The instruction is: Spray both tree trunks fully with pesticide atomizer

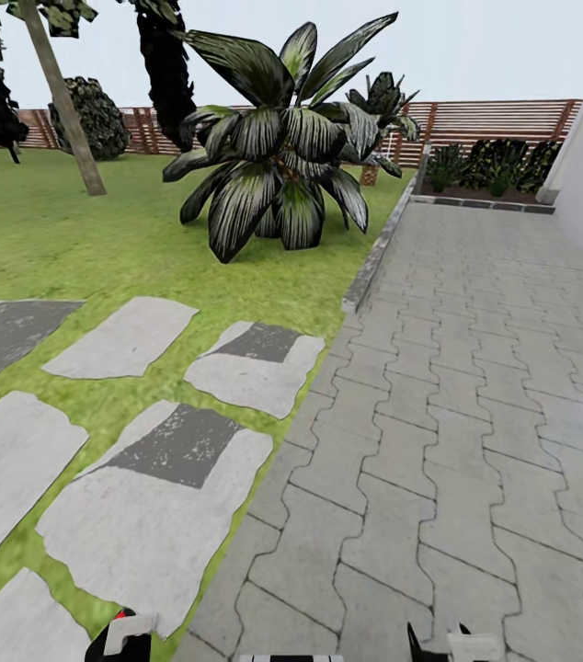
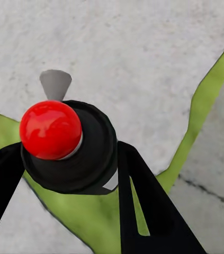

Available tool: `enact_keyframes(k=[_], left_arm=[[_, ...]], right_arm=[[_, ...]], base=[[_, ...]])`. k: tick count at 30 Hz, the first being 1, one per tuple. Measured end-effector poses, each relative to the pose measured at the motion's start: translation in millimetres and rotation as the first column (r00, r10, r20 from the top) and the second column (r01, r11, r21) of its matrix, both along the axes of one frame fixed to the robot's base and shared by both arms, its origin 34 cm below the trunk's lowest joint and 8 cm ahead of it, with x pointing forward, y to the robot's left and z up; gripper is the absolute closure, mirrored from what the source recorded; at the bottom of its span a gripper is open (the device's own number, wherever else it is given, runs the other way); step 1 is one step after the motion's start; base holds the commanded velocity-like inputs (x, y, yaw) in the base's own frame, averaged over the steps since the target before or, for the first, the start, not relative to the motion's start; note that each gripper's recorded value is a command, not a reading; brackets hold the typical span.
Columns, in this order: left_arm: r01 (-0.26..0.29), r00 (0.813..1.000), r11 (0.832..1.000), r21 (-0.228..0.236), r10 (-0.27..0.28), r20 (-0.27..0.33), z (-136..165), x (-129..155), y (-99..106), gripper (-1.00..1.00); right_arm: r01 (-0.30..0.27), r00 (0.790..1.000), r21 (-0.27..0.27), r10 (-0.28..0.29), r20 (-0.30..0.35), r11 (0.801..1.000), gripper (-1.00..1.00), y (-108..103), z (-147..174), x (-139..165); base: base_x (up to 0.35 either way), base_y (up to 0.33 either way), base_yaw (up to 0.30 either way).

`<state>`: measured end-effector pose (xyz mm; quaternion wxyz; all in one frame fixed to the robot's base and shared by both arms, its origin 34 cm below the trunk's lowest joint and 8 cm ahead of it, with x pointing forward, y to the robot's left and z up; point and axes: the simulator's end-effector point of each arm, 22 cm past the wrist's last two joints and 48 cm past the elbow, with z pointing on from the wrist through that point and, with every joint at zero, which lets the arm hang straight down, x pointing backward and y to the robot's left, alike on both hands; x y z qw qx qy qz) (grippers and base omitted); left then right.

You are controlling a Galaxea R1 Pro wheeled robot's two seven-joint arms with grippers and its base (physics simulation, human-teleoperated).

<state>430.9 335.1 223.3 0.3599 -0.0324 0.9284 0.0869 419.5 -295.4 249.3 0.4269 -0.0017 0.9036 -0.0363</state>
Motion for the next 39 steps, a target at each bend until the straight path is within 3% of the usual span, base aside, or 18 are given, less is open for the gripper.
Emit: enact_keyframes(k=[9, 16, 28, 39], left_arm=[[-0.001, 1.000, 1.000, 0.000, 0.001, 0.001, 20, 5, 0, 1.00], [0.000, 1.000, 1.000, -0.001, 0.000, 0.007, 38, 11, 0, 1.00], [0.005, 1.000, 1.000, -0.009, -0.005, 0.024, 44, 17, -6, 1.00], [0.002, 0.999, 1.000, -0.011, -0.002, 0.032, 47, 15, -7, 1.00]], right_arm=[[-0.008, 0.993, -0.001, 0.008, 0.114, 1.000, -1.00, 0, 41, 20], [-0.009, 0.992, -0.001, 0.010, 0.129, 1.000, -1.00, 1, 60, 26], [-0.012, 0.989, -0.002, 0.012, 0.145, 1.000, -1.00, 1, 66, 31], [-0.012, 0.987, -0.001, 0.013, 0.162, 1.000, -1.00, 1, 72, 35]], base=[[0.000, 0.000, 0.000], [0.000, 0.000, 0.000], [0.004, 0.000, 0.000], [0.223, 0.115, 0.000]])
